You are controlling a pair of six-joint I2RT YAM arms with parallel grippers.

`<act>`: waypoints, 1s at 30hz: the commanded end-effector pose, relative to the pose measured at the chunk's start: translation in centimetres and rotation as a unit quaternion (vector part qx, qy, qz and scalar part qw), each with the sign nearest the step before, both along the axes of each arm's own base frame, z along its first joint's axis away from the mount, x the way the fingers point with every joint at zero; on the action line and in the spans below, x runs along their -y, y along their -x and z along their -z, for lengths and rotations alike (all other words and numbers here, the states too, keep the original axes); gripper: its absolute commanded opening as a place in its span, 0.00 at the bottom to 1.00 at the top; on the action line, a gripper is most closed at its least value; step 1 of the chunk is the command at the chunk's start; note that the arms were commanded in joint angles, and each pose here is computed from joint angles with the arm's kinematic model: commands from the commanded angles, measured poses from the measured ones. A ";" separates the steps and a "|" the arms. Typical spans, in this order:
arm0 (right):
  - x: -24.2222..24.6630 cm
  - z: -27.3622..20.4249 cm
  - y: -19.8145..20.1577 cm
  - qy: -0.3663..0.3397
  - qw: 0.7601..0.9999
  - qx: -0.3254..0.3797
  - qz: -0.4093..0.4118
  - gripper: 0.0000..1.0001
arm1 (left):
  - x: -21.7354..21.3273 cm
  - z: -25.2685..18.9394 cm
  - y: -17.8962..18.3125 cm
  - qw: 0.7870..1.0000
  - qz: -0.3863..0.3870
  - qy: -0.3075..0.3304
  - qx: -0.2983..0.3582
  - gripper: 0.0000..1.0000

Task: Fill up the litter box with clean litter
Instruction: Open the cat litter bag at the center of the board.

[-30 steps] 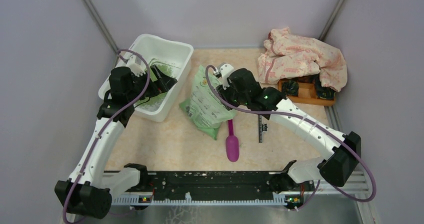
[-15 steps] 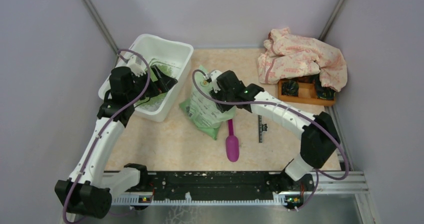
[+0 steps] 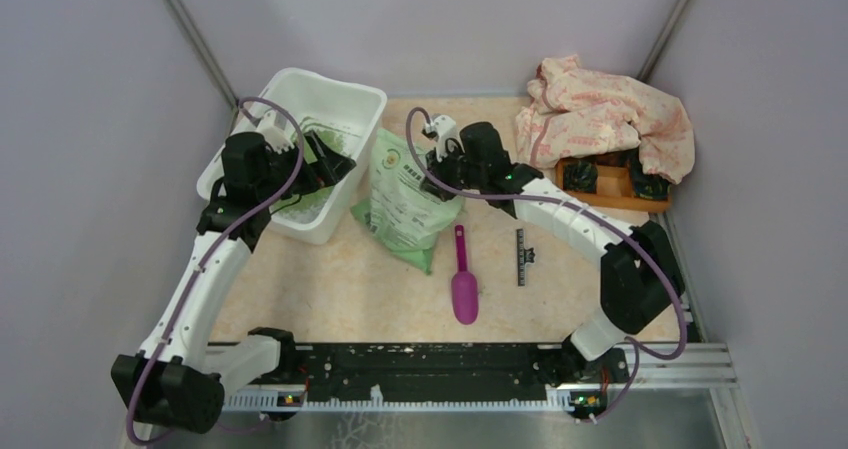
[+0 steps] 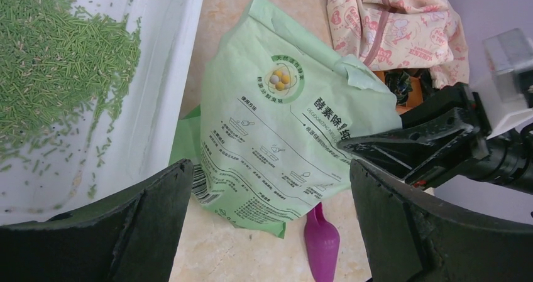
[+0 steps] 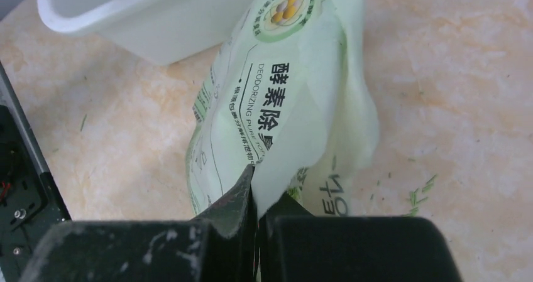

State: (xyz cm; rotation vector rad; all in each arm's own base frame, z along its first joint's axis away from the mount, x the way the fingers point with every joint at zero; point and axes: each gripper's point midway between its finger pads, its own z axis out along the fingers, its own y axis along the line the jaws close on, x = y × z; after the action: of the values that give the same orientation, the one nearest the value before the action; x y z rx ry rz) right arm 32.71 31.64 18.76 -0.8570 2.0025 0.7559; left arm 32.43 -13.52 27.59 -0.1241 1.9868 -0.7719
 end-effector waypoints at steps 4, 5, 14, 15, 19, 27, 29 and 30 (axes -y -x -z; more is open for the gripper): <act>-2.5 -15.2 -0.4 -0.213 0.952 0.211 -0.056 0.00 | -0.5 -0.9 -0.5 1.000 -0.001 -0.008 0.019 0.99; -2.6 -15.5 0.0 -0.221 0.950 0.213 -0.065 0.00 | -0.6 -0.9 -0.5 1.000 -0.002 -0.008 0.019 0.99; -4.9 -13.1 6.7 -0.153 0.940 0.287 -0.106 0.00 | -1.0 -0.8 -0.5 1.000 -0.006 -0.008 0.018 0.99; -5.4 -12.3 7.5 -0.139 0.941 0.287 -0.114 0.00 | -1.0 -0.7 -0.5 1.000 -0.005 -0.006 0.016 0.99; -7.4 -8.7 10.5 -0.074 0.943 0.292 -0.139 0.00 | -1.0 -0.8 -0.3 1.000 -0.006 -0.006 0.017 0.99; -7.4 -1.9 12.0 -0.020 0.960 0.247 -0.131 0.00 | -1.4 -1.1 0.9 1.000 -0.010 -0.005 0.020 0.99; -7.2 -0.1 12.4 -0.023 0.965 0.225 -0.129 0.00 | -1.2 -1.1 1.3 1.000 -0.007 0.001 0.019 0.99; -7.2 0.7 12.8 -0.027 0.968 0.214 -0.132 0.00 | -1.0 -1.1 1.4 1.000 -0.002 0.008 0.019 0.99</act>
State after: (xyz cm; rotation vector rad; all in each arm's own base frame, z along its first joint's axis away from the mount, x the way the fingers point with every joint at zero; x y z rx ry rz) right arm 20.01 39.33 21.00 -1.1999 1.4254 0.6824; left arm 31.87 -12.34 28.19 -0.1326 1.9666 -0.7473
